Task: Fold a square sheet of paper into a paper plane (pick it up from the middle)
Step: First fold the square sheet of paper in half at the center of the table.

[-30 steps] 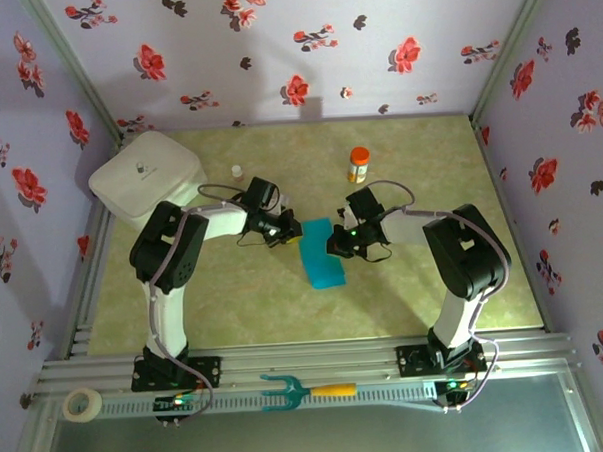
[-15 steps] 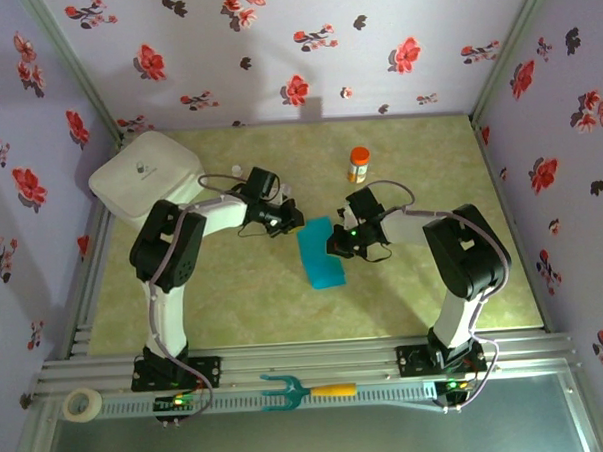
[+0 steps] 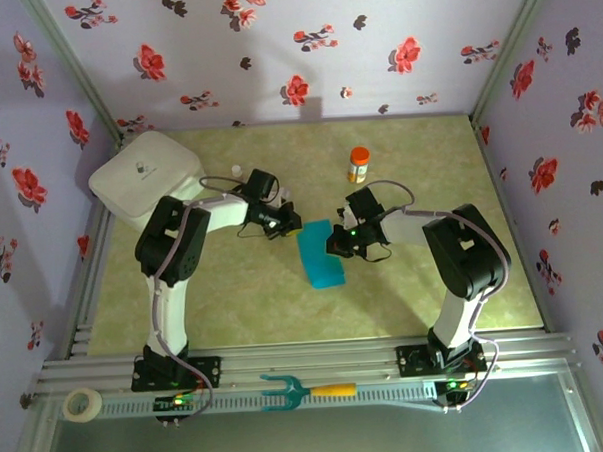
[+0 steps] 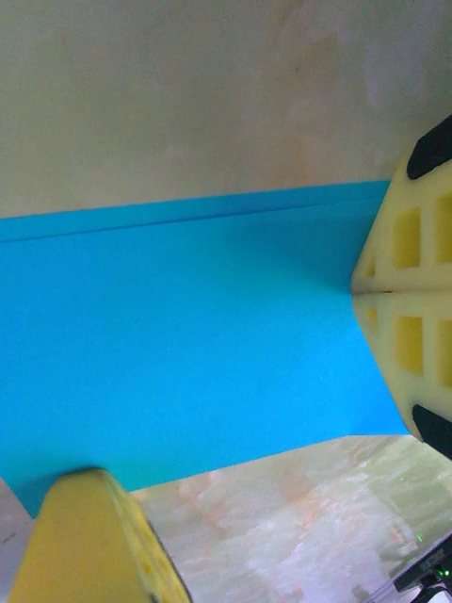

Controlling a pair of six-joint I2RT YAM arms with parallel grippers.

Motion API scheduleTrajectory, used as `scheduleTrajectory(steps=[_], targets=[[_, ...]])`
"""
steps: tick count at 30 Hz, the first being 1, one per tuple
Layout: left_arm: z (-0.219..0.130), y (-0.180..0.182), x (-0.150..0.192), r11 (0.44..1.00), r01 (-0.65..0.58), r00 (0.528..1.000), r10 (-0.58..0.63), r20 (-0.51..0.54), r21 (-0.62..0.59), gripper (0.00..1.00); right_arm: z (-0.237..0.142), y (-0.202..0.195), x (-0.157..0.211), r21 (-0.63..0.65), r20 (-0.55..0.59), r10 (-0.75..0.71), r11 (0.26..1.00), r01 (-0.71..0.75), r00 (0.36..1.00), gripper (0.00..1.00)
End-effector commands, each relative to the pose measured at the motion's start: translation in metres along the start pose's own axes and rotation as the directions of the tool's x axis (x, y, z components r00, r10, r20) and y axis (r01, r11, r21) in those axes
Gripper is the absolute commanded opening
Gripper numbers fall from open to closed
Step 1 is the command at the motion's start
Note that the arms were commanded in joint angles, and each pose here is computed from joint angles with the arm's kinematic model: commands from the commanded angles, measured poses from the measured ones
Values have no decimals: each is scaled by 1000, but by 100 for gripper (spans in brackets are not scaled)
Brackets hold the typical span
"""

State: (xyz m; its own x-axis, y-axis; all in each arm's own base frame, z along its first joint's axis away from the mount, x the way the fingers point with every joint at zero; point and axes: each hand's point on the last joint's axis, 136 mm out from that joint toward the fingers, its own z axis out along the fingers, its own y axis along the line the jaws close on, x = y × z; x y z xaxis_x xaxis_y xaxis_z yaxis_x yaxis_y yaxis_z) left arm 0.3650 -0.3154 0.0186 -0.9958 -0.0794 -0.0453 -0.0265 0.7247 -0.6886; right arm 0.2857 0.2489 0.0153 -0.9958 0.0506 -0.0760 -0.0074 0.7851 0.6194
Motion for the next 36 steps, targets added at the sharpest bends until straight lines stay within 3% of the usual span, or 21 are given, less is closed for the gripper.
scheduleTrajectory(steps=[1,10,17,21,28,36], targets=[[-8,41,-30,987,73,994,-59,96,-142,0,12,-54,35,184,-89,103,979,-85,991,0],[-13,34,-40,985,81,992,-65,105,-152,0,13,-53,35,178,-86,111,980,-94,990,0],[-59,-5,-44,992,26,980,-2,197,-123,0,17,-50,33,148,-62,151,979,-141,987,0],[-65,-28,-20,996,-36,985,49,168,-78,0,17,-48,30,132,-38,168,978,-162,985,0],[-32,-54,50,995,-102,995,102,3,17,0,16,-49,29,136,-32,166,978,-160,986,0],[-9,-50,84,995,-68,996,73,-52,78,0,15,-51,30,145,-31,162,977,-156,986,0]])
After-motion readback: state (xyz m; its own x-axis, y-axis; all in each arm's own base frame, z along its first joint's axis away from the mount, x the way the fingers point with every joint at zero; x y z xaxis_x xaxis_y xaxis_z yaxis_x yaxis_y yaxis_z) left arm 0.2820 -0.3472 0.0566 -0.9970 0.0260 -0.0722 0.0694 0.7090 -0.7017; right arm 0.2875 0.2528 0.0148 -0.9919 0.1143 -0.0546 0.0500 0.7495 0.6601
